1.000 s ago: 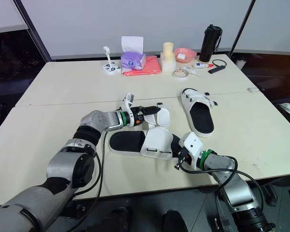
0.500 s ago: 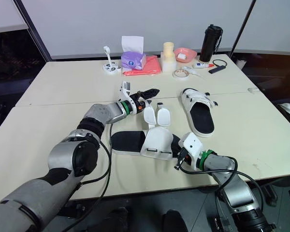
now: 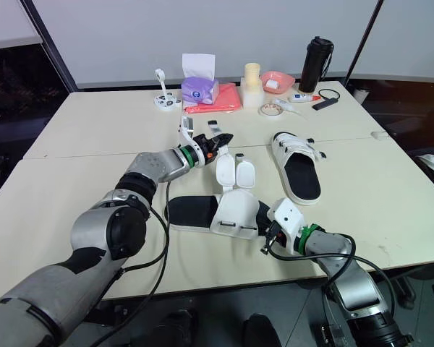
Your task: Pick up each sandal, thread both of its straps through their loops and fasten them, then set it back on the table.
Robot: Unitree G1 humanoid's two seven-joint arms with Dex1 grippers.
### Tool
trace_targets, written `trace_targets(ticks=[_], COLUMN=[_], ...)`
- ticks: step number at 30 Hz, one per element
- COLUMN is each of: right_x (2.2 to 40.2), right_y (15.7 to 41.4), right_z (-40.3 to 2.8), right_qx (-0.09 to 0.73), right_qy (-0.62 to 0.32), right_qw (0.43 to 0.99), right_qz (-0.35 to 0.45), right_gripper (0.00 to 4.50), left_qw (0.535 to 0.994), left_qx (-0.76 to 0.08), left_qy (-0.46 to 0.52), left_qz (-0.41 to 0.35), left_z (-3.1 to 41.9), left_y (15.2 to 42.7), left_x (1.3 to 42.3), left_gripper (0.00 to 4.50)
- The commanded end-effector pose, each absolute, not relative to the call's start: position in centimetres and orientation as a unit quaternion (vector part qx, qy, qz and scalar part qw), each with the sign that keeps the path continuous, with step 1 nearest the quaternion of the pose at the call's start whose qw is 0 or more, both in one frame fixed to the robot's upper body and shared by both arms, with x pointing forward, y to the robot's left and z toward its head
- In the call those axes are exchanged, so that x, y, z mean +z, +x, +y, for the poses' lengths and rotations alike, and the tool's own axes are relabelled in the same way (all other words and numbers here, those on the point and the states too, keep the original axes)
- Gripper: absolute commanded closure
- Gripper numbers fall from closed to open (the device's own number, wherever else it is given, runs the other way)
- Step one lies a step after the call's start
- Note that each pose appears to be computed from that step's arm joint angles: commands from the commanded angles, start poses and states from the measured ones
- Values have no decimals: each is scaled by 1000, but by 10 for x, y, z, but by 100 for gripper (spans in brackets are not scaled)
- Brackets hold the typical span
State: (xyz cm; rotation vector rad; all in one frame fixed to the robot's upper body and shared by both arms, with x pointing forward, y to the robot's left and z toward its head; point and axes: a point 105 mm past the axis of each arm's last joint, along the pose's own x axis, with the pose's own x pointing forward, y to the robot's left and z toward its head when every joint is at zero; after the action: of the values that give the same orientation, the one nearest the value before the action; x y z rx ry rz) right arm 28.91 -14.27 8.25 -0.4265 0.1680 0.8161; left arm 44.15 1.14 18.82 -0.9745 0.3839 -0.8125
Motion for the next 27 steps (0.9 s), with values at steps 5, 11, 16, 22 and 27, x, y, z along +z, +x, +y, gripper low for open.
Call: trace_targets(ticks=[5, 11, 16, 22, 27], right_x=[61, 62, 61, 61, 61], right_y=[277, 278, 279, 280, 281], right_z=[-134, -135, -135, -136, -136], right_qx=[421, 420, 420, 422, 427], right_qy=[-199, -201, -202, -205, -206], right_qw=[877, 877, 877, 875, 872], right_qz=[121, 121, 120, 121, 122], right_gripper=[450, 450, 450, 450, 450], left_qw=[809, 755, 650, 548, 502], left_qx=[-475, -648, -745, -775, -759], left_qy=[-336, -100, 118, 262, 346], left_qz=[76, -22, -95, -174, -228], left_z=[10, -9, -11, 1, 11], left_y=[435, 381, 317, 280, 280], left_x=[229, 223, 184, 159, 150], left_gripper=[447, 447, 447, 447, 447])
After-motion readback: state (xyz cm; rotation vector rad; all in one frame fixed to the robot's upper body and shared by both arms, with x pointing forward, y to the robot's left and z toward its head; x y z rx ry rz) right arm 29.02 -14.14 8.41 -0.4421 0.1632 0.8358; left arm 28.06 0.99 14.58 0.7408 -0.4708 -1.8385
